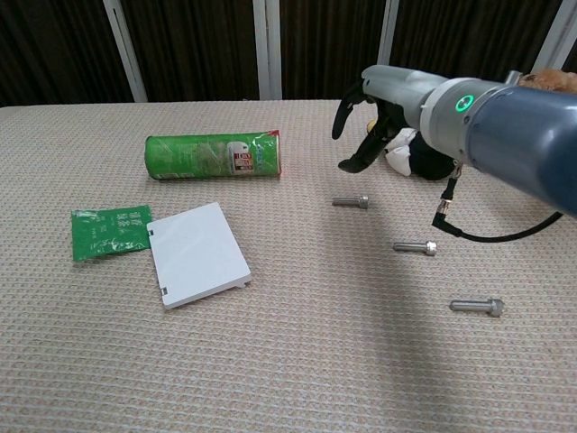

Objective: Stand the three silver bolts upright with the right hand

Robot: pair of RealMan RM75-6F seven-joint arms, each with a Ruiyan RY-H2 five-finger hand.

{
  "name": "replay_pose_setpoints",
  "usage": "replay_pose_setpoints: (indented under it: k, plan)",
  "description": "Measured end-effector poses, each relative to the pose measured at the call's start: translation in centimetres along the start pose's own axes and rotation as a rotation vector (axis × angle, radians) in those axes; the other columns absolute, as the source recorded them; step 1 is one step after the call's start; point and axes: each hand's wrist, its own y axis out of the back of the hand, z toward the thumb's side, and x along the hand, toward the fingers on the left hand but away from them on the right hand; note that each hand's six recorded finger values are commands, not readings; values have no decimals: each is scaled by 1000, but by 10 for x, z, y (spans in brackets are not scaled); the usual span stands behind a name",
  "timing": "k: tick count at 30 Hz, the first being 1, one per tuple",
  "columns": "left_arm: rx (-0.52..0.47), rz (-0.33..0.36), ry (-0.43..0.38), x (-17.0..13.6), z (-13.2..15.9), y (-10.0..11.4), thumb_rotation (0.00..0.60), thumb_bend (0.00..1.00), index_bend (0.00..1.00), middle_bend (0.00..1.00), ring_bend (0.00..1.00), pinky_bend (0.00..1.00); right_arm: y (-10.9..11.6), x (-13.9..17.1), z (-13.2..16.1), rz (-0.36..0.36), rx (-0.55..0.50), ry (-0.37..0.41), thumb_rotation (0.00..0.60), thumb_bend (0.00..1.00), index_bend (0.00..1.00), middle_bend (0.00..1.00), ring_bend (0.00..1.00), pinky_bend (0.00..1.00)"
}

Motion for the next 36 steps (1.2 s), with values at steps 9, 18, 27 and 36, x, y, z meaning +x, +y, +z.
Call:
replay_pose_setpoints:
  k: [9, 18, 27, 36]
  plan:
    - [-6, -1, 10, 1, -2, 0, 600, 123, 140, 81, 0, 162, -24, -13, 9, -4, 69, -31, 600, 292, 416, 32, 30, 67]
    - [-11, 23, 23, 1, -6, 5, 600, 124, 140, 81, 0, 162, -44, -22, 12, -22, 181, -79, 600, 292, 416, 32, 29, 49]
    - [-9, 27, 33, 0, -9, 6, 600, 123, 140, 81, 0, 162, -50, -27, 12, -24, 195, -103, 600, 292, 429, 32, 28, 49]
    - [-7, 40, 47, -1, -12, 10, 600, 123, 140, 81, 0, 162, -51, -42, 8, -31, 200, -145, 600, 292, 457, 32, 28, 49]
